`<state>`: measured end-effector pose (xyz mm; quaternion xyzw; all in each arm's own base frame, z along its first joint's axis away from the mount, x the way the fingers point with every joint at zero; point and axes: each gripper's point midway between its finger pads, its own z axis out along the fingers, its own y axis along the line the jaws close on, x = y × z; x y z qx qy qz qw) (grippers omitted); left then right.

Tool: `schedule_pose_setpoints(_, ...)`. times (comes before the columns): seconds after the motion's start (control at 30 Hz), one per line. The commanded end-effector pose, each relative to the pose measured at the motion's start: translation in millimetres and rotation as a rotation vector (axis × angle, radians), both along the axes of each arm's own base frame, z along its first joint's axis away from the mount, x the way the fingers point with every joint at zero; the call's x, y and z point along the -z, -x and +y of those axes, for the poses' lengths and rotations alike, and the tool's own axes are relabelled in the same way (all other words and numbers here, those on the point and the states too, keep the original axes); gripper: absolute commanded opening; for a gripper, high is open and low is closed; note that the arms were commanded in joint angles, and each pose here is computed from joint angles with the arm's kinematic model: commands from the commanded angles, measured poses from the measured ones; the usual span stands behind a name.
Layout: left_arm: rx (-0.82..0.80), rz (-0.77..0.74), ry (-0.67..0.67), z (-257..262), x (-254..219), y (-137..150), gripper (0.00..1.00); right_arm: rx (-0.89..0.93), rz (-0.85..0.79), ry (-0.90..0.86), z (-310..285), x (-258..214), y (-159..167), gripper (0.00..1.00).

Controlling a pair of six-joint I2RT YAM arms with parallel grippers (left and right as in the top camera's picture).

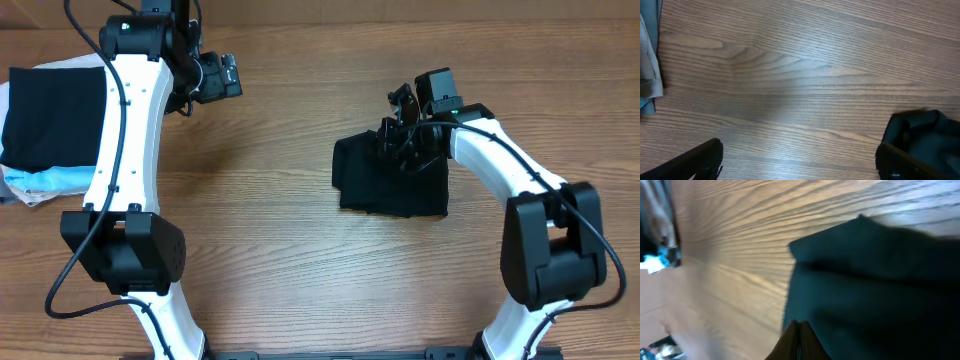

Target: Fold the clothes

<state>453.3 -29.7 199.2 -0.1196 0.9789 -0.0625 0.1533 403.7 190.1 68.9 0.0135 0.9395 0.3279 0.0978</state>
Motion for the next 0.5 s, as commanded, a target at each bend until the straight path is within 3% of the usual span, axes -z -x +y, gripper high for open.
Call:
schedule_pose_setpoints(0.0, 0.001, -0.001, -0.006, 0, 1, -1, 1.0, 0.011, 0.009, 0.043, 0, 22, -7, 0.04)
schedule_pose_setpoints(0.17, 0.001, 0.0, -0.006, 0, 1, -1, 1.0, -0.018, -0.043, 0.025, 3, 19, -17, 0.04)
schedule_pose_setpoints(0.33, 0.001, 0.0, -0.006, 0, 1, -1, 1.0, -0.065, -0.108, 0.022, -15, -40, -18, 0.04)
schedule_pose_setpoints(0.47, 0.001, 0.0, -0.006, 0, 1, -1, 1.0, 0.058, -0.093, 0.144, -72, -79, -13, 0.04)
